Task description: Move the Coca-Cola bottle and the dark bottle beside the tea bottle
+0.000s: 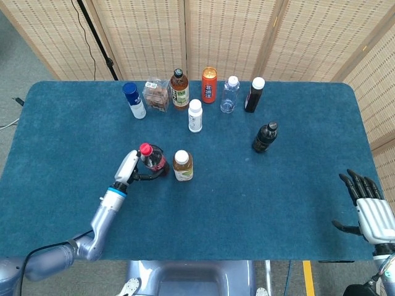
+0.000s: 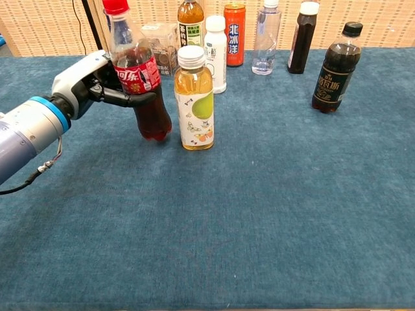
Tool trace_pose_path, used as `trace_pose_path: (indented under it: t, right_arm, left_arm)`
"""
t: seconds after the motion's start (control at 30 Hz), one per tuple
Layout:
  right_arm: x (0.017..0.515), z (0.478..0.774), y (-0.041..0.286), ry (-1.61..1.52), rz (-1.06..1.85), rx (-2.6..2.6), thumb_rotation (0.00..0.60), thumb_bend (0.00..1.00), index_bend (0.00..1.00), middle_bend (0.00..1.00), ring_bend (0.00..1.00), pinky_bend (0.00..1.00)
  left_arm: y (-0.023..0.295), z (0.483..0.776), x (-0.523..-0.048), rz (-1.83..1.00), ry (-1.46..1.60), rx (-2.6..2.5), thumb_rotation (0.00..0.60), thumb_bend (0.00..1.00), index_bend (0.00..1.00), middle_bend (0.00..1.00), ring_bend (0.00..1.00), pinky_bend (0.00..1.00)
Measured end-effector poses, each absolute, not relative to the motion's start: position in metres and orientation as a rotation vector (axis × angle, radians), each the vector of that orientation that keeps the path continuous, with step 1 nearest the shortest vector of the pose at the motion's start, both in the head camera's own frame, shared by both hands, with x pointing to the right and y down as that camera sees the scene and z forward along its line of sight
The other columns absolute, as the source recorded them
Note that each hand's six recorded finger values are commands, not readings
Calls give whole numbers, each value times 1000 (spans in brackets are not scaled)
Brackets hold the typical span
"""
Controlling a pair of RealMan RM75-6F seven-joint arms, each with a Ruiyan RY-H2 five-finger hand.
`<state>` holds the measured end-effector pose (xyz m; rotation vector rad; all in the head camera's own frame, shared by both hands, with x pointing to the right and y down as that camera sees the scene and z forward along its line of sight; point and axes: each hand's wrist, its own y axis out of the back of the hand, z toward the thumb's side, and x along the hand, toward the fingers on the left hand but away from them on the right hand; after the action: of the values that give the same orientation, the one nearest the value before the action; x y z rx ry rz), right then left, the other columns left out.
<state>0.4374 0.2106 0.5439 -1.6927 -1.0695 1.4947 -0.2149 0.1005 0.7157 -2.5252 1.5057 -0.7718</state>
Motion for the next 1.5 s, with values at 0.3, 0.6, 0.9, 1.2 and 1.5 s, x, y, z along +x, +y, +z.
trace_pose_path:
  t: [0.3, 0.6, 0.9, 1.2, 1.5]
  right_arm:
    - [439, 542, 209, -1079, 1491, -1691, 600, 0, 0, 0, 0, 0]
    - [438, 541, 210, -1066, 1495, -1697, 600, 0, 0, 0, 0, 0]
    - [439, 541, 209, -1050, 1487, -1706, 600, 0, 0, 0, 0, 0]
    - [448, 547, 195, -1139, 1436, -1735, 600, 0, 0, 0, 0, 0]
    - [468, 577, 156, -1212, 1427, -1759, 600, 0, 0, 0, 0, 0]
  left_arm:
    - [105, 722, -210, -788, 1475, -2568, 600, 202, 8, 1, 12, 12]
    - [107, 717, -221, -791, 1382, -2569, 600, 136, 0, 0, 0, 0]
    - [90, 676, -261, -669, 1435, -2508, 600, 136, 0, 0, 0, 0]
    - [83, 613, -342, -703, 1407, -2308, 600, 136, 0, 0, 0, 0]
    - [118, 563, -407, -1084, 1301, -2075, 600, 136, 0, 0, 0, 0]
